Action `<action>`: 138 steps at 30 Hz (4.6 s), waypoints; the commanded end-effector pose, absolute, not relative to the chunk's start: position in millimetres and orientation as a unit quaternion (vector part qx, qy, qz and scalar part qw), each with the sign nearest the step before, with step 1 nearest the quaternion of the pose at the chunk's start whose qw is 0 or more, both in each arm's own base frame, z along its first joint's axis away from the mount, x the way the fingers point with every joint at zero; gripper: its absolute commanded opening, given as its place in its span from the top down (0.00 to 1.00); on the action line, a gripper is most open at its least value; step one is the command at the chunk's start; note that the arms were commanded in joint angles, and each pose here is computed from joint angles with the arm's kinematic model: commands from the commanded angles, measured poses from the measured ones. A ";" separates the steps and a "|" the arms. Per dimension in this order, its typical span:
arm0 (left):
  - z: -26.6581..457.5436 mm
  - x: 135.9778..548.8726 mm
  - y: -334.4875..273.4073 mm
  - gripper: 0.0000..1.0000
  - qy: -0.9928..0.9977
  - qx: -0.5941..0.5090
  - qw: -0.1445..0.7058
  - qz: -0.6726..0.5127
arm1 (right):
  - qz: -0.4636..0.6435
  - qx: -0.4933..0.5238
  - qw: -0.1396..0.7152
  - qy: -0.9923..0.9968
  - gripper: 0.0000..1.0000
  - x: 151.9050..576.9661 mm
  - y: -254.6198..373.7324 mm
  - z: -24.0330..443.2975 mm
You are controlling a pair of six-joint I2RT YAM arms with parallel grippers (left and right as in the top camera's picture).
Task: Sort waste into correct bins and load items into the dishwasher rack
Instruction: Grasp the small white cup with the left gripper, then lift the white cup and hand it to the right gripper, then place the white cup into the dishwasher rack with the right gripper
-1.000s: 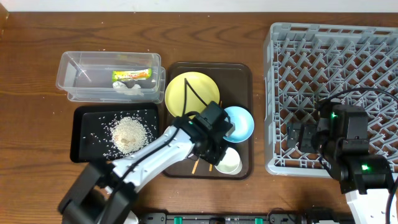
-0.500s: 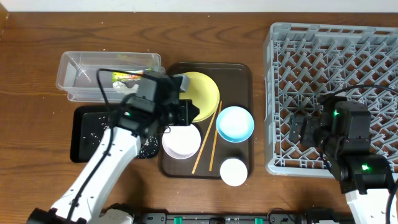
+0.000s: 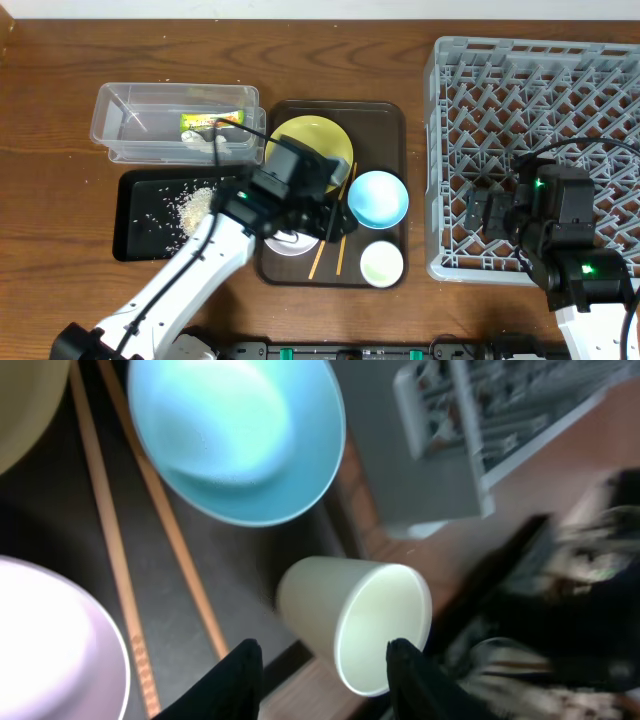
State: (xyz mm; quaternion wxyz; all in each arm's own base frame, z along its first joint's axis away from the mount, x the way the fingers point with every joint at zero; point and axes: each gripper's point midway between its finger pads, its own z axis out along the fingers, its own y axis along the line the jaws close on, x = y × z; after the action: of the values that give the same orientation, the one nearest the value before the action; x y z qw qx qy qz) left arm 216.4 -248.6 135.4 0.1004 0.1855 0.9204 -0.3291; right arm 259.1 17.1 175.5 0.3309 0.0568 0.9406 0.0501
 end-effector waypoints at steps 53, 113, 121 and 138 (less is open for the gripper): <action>193.9 292.7 -253.8 0.94 0.762 0.064 -0.003 -0.645 | 0.418 -0.236 0.281 0.831 0.01 254.6 154.6 193.4; 156.1 337.4 -203.1 0.61 0.829 0.044 0.137 -0.540 | 0.425 -0.195 0.322 0.823 0.69 324.1 151.1 178.7; 151.4 337.4 -140.2 0.61 0.898 0.010 0.215 -0.383 | 0.294 -0.083 0.328 0.894 0.92 328.2 76.9 200.1; 159.7 294.2 -71.6 0.60 0.952 -0.051 0.242 -0.182 | -0.114 0.215 0.164 0.956 0.99 251.9 -96.2 189.4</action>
State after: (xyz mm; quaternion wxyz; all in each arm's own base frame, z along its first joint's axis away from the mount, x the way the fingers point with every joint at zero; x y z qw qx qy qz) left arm 292.1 -80.0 159.0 0.2328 -0.0531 0.9490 -0.2059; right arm 262.2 -51.0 182.3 0.1705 0.1413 0.9752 -0.0050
